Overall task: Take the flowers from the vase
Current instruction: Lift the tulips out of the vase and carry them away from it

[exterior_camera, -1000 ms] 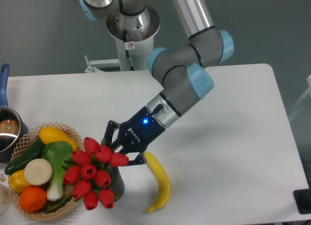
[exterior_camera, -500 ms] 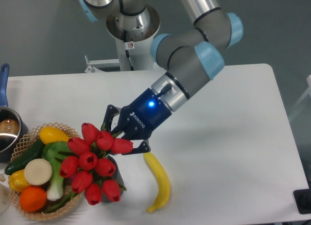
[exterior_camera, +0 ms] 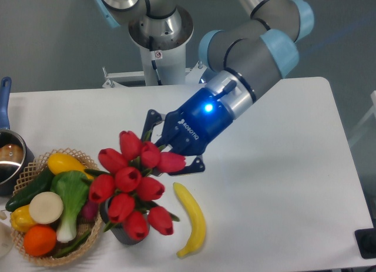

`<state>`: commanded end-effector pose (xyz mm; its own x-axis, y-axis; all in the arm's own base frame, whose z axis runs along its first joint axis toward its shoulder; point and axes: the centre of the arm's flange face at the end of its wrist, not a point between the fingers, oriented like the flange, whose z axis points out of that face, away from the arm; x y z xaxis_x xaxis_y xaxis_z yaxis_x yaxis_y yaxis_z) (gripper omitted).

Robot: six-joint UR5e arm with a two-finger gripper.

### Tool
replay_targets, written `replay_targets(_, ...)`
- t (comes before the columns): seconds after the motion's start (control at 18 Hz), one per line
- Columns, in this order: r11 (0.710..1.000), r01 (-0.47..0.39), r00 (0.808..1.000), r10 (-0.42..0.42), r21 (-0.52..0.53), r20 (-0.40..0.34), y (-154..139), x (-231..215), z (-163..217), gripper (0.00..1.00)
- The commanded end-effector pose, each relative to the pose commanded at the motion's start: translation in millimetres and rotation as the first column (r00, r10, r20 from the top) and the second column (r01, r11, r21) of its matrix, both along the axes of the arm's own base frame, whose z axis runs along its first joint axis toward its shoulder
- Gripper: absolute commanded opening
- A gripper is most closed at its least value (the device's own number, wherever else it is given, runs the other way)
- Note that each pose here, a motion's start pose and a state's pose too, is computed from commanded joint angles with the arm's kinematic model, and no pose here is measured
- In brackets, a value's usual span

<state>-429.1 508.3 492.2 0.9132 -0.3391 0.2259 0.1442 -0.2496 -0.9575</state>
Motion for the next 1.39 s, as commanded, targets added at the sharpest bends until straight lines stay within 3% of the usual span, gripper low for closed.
replay_targets(0.17,0.998,-0.067,0.998,0.067,0.015,-0.01,-35.4,-37.0,-3.2,0.01)
replay_targets(0.28,0.992,-0.119,0.988,0.122,0.032,-0.093,-64.9,-53.5,8.6,0.0)
replay_targets(0.39,0.982,-0.188,0.97,0.184,-0.012,-0.156,-85.7,-67.9,2.5,0.0)
replay_targets(0.5,0.975,-0.219,0.963,0.209,-0.041,-0.172,-95.4,-75.1,-8.9,0.0)
replay_targets(0.67,0.95,-0.292,0.924,0.25,-0.113,-0.29,-116.2,-93.8,-30.8,0.0)
replay_targets(0.78,0.915,-0.345,0.886,0.243,-0.211,-0.396,-126.5,-101.9,-57.8,0.0)
replay_targets(0.94,0.846,-0.407,0.861,0.228,-0.345,-0.455,-138.9,-102.2,-91.7,0.0)
replay_targets(1.17,0.737,-0.499,0.797,0.185,-0.455,-0.575,-149.1,-105.9,-92.9,0.0)
replay_targets(1.39,0.636,-0.555,0.763,0.131,-0.537,-0.633,-151.9,-109.7,-100.9,0.0)
